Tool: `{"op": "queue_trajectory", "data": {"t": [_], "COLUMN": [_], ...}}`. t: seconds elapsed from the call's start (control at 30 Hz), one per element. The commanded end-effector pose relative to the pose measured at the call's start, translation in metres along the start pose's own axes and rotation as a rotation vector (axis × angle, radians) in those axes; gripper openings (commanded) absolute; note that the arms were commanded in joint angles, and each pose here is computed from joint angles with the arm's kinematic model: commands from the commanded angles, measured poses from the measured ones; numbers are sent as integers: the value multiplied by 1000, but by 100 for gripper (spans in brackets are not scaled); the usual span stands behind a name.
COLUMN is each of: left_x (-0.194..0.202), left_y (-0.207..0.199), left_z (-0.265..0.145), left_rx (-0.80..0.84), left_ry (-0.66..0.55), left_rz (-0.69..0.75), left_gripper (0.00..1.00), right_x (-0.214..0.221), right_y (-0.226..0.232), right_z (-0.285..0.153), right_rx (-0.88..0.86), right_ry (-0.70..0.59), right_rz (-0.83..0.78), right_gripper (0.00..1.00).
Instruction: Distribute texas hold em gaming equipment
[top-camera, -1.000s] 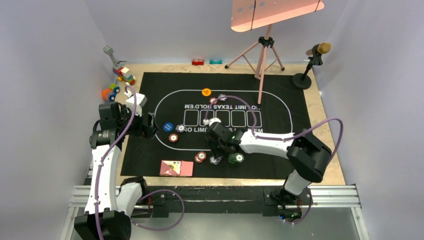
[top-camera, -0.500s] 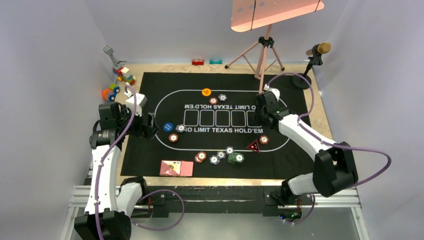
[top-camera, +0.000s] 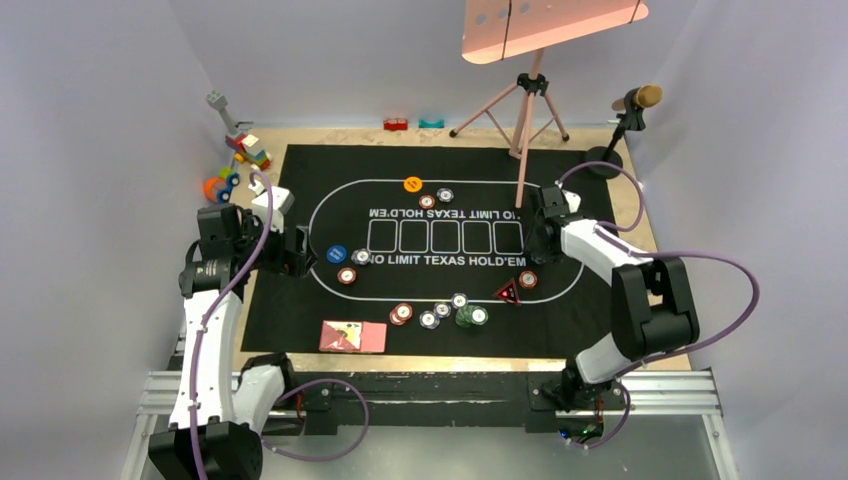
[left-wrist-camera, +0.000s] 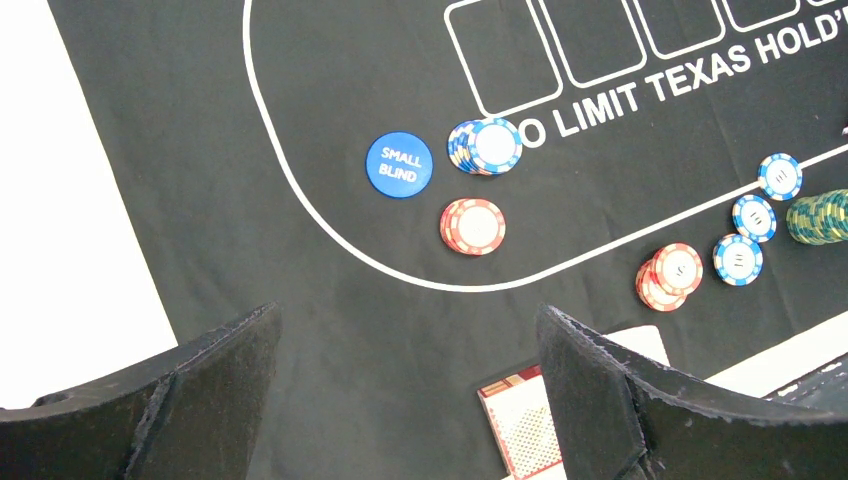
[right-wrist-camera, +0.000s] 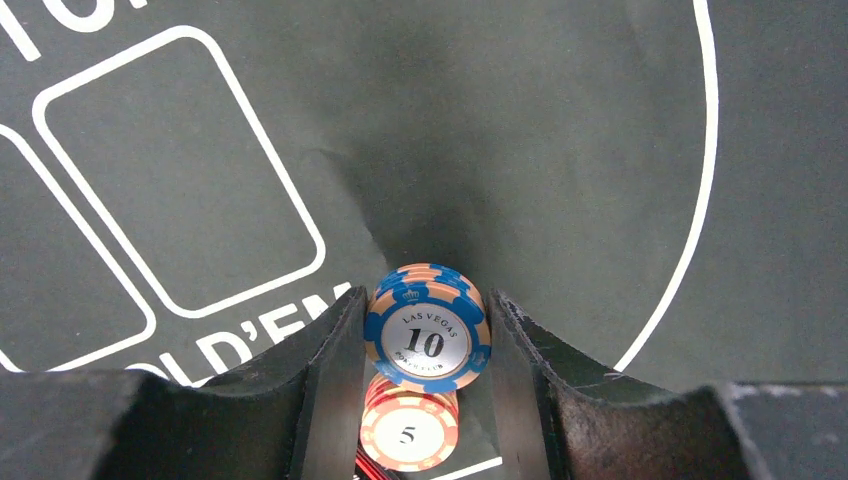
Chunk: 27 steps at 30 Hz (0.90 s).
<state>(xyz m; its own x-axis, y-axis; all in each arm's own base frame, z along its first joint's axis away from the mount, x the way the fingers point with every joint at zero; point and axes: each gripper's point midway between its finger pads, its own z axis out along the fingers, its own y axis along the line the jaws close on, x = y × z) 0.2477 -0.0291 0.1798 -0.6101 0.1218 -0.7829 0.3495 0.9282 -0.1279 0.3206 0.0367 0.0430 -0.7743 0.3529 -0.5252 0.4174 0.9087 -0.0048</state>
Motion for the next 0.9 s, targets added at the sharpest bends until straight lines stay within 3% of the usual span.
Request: {"op": "queue_trajectory", "data": {"t": [0.0,0.17,0.3,0.6,0.87], "left_x": [-8,-8,-8,-7,-7], "left_y": [0,0,0,1,0], "left_z": [1,1,1,1,2], "left_rx": [14,15,15,15,16], "left_ry": [-38,-37,-36,-34,-33], "left_rz": [28,28,27,26,25], "left_gripper": [100,100,100,100,100], "right_x": [1,-1,-10,10,86], "right_y": [-2,-1,4,70,97], "right_z": [6,6,-1,-76,-133], "right_rx": [17,17,-8,-243,-444], "right_ry": [6,8,-14,-99,15], "right_rz": [35,35,38,-157,-307], "right_gripper": [39,71,85,90,95]}}
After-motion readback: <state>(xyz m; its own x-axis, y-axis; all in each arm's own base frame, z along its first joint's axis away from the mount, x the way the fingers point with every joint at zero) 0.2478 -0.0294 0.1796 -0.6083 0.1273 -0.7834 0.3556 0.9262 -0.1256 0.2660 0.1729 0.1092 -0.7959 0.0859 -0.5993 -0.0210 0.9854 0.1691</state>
